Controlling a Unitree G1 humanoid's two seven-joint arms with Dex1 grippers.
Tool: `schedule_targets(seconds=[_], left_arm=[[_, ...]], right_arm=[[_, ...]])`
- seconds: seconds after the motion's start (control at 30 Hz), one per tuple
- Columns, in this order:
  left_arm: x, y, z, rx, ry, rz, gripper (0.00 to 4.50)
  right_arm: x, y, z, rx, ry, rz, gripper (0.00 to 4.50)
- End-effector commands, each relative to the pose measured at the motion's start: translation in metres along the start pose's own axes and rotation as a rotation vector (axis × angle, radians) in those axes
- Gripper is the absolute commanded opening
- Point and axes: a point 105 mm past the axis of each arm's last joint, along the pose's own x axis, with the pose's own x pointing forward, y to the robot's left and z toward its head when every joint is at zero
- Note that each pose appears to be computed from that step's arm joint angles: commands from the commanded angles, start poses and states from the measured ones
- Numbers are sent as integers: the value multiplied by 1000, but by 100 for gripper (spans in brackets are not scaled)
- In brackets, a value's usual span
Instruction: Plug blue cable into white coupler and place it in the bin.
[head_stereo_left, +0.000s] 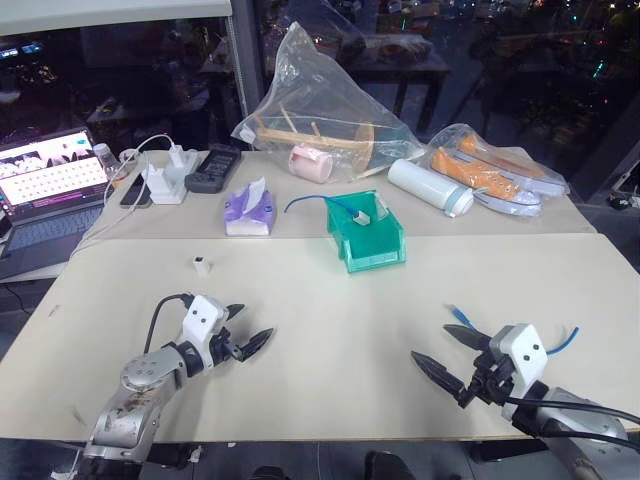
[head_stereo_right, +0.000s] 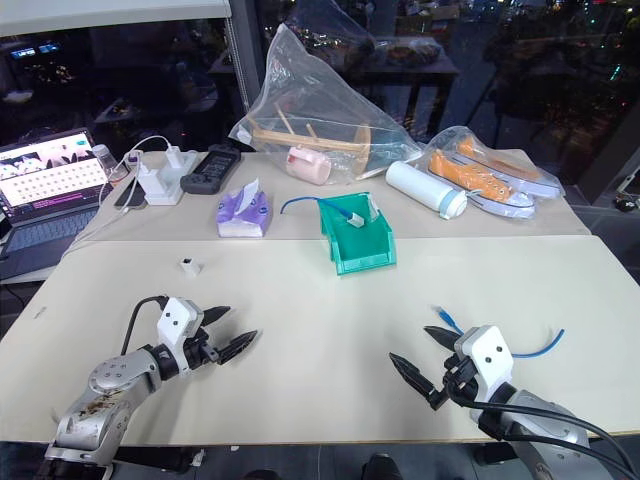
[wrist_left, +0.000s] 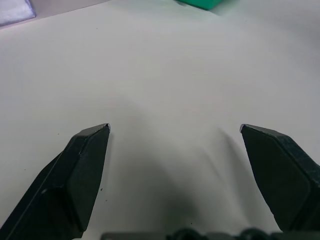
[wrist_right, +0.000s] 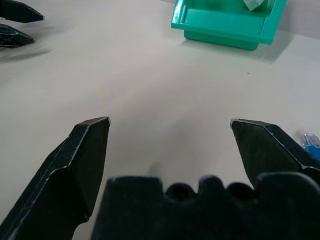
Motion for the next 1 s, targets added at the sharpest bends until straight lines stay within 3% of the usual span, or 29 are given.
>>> schedule_targets(seconds=[0.03,0.1,0.2,0.33,0.6,0.7,1.0], left_arm=[[7,-5,36,18,-87,-112,450],[11,-13,70,16,-177,-254,450],[4,-27,90,58,-173,-447,450],[-5,-29,102,97,-122,-547,450],[-14,-41,103,111,-79,-573,450],[-15,-43,100,129,-61,-568,450],[-15,-40,95,182,-23,-568,450]], right_arm=[[-3,-18,10,-55,5,-55,447],[-7,-45,14,-85,35,-137,447],[-4,-71,13,-156,110,-157,447],[1,-100,5,-158,187,-209,447],[11,-109,-14,-92,262,-168,447],[17,-110,-19,-75,299,-153,374],[35,-83,2,-98,282,46,66]])
